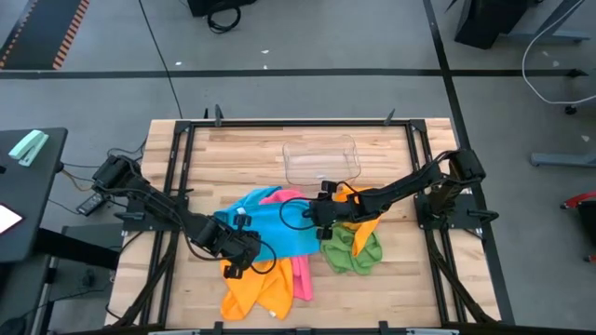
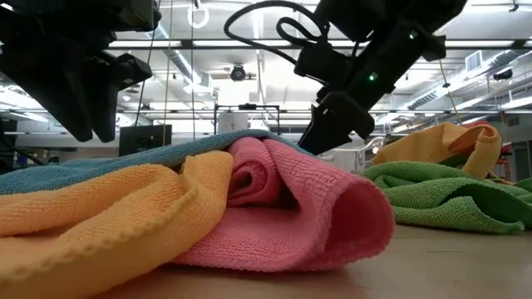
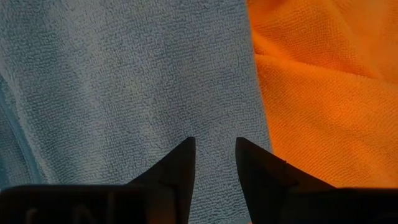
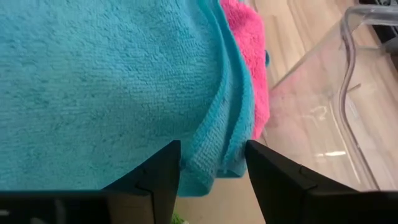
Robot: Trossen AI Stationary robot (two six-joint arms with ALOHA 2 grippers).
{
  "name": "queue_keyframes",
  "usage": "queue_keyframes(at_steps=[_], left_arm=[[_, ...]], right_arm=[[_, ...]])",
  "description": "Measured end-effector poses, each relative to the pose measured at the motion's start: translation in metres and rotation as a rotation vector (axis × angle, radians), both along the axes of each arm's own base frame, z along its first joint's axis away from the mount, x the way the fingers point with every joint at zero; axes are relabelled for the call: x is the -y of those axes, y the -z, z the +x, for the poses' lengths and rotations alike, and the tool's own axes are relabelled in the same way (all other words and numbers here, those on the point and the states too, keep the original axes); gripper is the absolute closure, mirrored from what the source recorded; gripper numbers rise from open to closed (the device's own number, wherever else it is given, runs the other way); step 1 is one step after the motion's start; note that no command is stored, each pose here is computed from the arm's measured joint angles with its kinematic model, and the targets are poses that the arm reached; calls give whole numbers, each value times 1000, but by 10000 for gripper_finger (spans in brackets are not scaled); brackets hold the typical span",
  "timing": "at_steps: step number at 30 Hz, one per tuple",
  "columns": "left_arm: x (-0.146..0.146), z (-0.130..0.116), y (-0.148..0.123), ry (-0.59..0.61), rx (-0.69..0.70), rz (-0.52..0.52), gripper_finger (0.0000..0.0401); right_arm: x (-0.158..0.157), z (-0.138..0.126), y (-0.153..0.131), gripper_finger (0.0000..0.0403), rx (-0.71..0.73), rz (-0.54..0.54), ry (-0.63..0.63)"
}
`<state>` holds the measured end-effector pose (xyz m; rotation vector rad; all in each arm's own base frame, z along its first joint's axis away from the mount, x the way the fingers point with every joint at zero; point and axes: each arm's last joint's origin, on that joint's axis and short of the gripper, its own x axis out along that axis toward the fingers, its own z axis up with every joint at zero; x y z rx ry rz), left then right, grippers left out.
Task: Fold microfiber towels
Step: Fold the bottom blue microfiber cloth
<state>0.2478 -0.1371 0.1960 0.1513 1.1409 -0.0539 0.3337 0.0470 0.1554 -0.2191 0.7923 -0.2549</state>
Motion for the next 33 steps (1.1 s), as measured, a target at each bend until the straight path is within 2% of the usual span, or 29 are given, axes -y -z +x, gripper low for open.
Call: queue_keyframes(at_steps=[6, 14, 16, 18, 22, 27, 30, 33], left_arm=[[0, 0, 0, -1, 1, -1, 283], [0, 0, 0, -2, 1, -1, 282], [0, 1, 0, 0, 6, -3, 285], [1, 3, -1, 20, 30, -8, 287], [9, 11, -6, 103, 147, -13, 288], [15, 20, -13, 117, 302, 59, 279], [15, 23, -15, 85, 347, 54, 265], [18, 20, -15, 87, 341, 47, 251]], right_arm=[[6, 2, -1, 242, 6, 2, 7], [11, 3, 0, 369, 2, 58, -10], [13, 3, 0, 391, 0, 83, -17], [14, 1, -5, 393, 1, 92, -17], [17, -2, -32, 393, 74, 130, 1], [31, -9, -50, 394, 109, 308, 50], [32, -10, -54, 395, 121, 432, 57], [29, -11, -54, 395, 113, 465, 48]])
